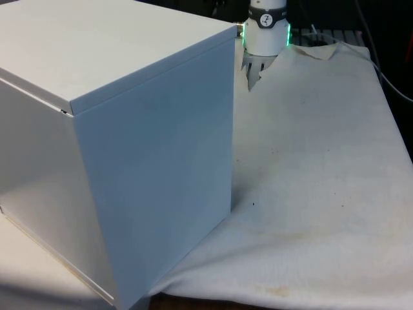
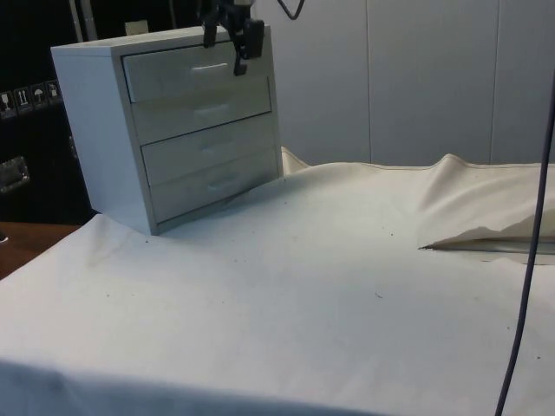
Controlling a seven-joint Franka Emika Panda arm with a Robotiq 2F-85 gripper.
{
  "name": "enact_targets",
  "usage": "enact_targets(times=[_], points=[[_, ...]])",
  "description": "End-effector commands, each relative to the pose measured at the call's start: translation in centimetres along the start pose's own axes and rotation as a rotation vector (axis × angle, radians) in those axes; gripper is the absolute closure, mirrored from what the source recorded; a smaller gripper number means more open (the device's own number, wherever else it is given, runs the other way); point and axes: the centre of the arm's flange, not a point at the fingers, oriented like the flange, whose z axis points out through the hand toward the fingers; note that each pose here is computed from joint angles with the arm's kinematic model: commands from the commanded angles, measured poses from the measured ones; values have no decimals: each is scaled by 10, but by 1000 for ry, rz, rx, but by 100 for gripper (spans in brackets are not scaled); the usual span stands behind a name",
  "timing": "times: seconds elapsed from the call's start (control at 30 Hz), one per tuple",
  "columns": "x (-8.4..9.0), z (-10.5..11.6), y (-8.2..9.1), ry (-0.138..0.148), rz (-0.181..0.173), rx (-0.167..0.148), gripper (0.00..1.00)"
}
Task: Open the drawer, then close it.
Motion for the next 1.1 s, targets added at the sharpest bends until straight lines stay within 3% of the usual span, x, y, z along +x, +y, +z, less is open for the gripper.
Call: enact_targets(times=[0.0,0.1,0.13,0.17,0.3,0.4,0.43,0.5,0.7,1.07], points=[[-5,1,3,6,4,-23,0],[-11,3,6,16,12,-38,0],[-9,4,4,12,14,-22,0],[-13,5,6,19,14,-42,0],[-21,9,8,40,16,-68,0],[-24,11,8,49,14,-80,0],[-24,11,8,38,19,-68,0],[-24,14,6,54,9,-86,0],[-15,17,1,57,-12,-84,0],[-19,27,-4,44,-25,-74,0]])
